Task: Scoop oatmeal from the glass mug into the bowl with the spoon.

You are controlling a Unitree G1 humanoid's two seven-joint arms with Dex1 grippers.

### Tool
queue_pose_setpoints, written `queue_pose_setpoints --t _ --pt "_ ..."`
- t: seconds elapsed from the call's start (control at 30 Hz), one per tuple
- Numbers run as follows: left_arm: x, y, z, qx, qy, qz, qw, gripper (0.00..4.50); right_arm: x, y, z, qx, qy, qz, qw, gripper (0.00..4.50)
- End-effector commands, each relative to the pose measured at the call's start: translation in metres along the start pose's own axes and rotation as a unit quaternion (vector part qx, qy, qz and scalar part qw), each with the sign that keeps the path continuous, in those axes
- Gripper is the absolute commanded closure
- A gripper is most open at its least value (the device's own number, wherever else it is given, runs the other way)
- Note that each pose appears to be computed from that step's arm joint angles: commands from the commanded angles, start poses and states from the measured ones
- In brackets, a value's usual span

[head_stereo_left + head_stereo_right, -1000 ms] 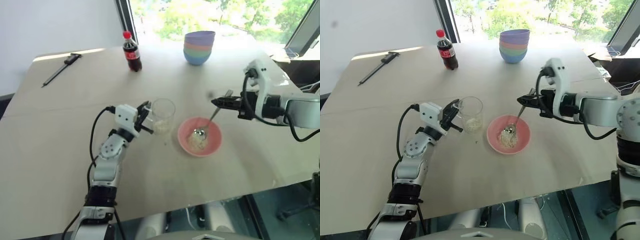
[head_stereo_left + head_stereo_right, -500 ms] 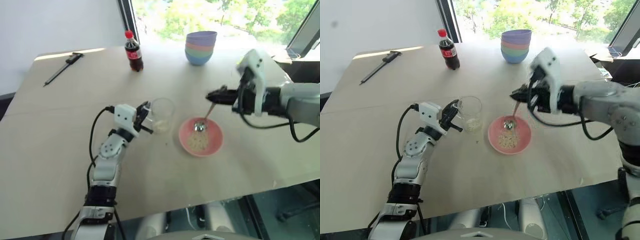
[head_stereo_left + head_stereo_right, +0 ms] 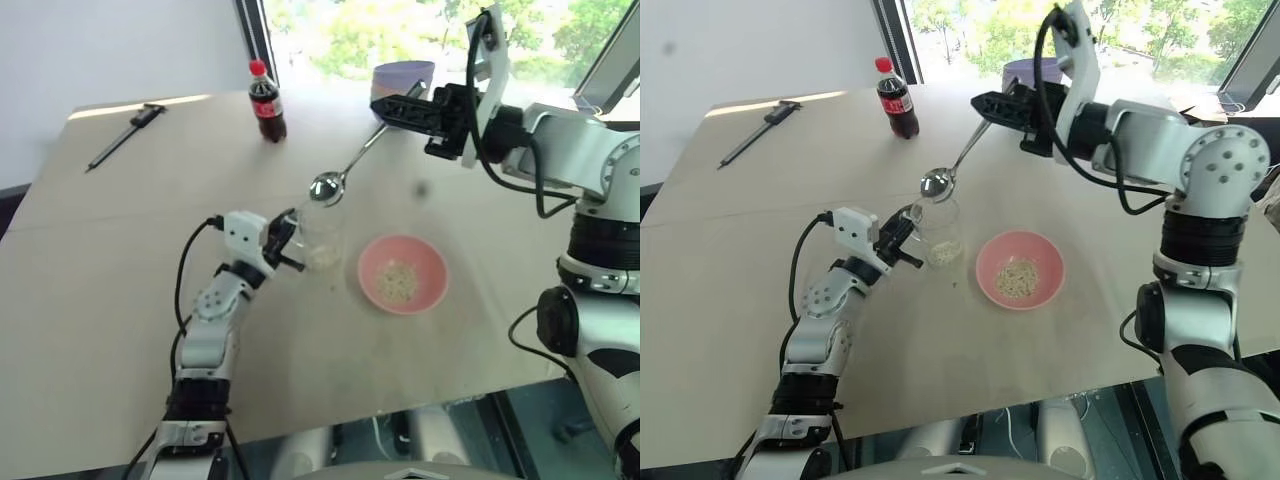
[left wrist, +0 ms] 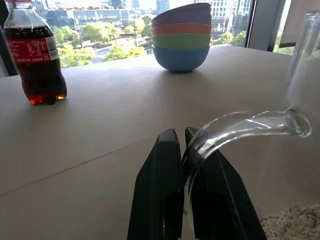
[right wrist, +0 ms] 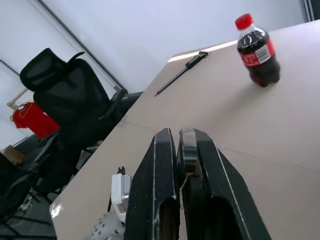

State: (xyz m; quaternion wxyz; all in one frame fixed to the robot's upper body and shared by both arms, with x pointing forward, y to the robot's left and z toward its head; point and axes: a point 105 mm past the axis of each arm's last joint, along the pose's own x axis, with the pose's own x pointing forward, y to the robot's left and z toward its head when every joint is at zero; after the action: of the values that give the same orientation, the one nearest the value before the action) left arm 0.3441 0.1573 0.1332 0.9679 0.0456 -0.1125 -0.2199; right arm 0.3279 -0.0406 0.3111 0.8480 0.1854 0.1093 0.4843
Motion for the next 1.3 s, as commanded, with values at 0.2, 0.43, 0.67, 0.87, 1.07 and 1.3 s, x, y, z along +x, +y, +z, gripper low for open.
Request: queue_pose_setpoints --t 0.2,0.43,0.67,0.87,1.07,1.3 --pt "-0.004 0.000 0.005 0.006 -0.002 0.001 1.000 4.49 0.020 0.010 -0.019 -0.115 0.033 0.000 0.993 4.15" --pt "-0.008 0.005 0.005 0.005 0.003 0.016 1.000 4.50 0.022 0.014 0.011 -0.099 -0.031 0.004 0.995 2.21" --pt "-0.010 0.007 0.003 0.009 0.008 0.021 1.000 4.50 0.010 -0.017 0.033 -0.107 -0.067 -0.060 0.990 2.21" --pt "-0.010 0.008 0.003 0.006 0.007 0.021 1.000 4.50 0.009 -0.022 0.031 -0.103 -0.071 -0.069 0.990 2.21" --pt "-0.011 0.011 0.004 0.008 0.006 0.029 1.000 3.77 0.009 -0.020 0.036 -0.097 -0.084 -0.065 0.990 2.15" --pt "-0.014 0.010 0.007 0.007 0.002 0.031 1.000 3.77 0.009 -0.021 0.036 -0.097 -0.085 -0.066 0.989 2.15"
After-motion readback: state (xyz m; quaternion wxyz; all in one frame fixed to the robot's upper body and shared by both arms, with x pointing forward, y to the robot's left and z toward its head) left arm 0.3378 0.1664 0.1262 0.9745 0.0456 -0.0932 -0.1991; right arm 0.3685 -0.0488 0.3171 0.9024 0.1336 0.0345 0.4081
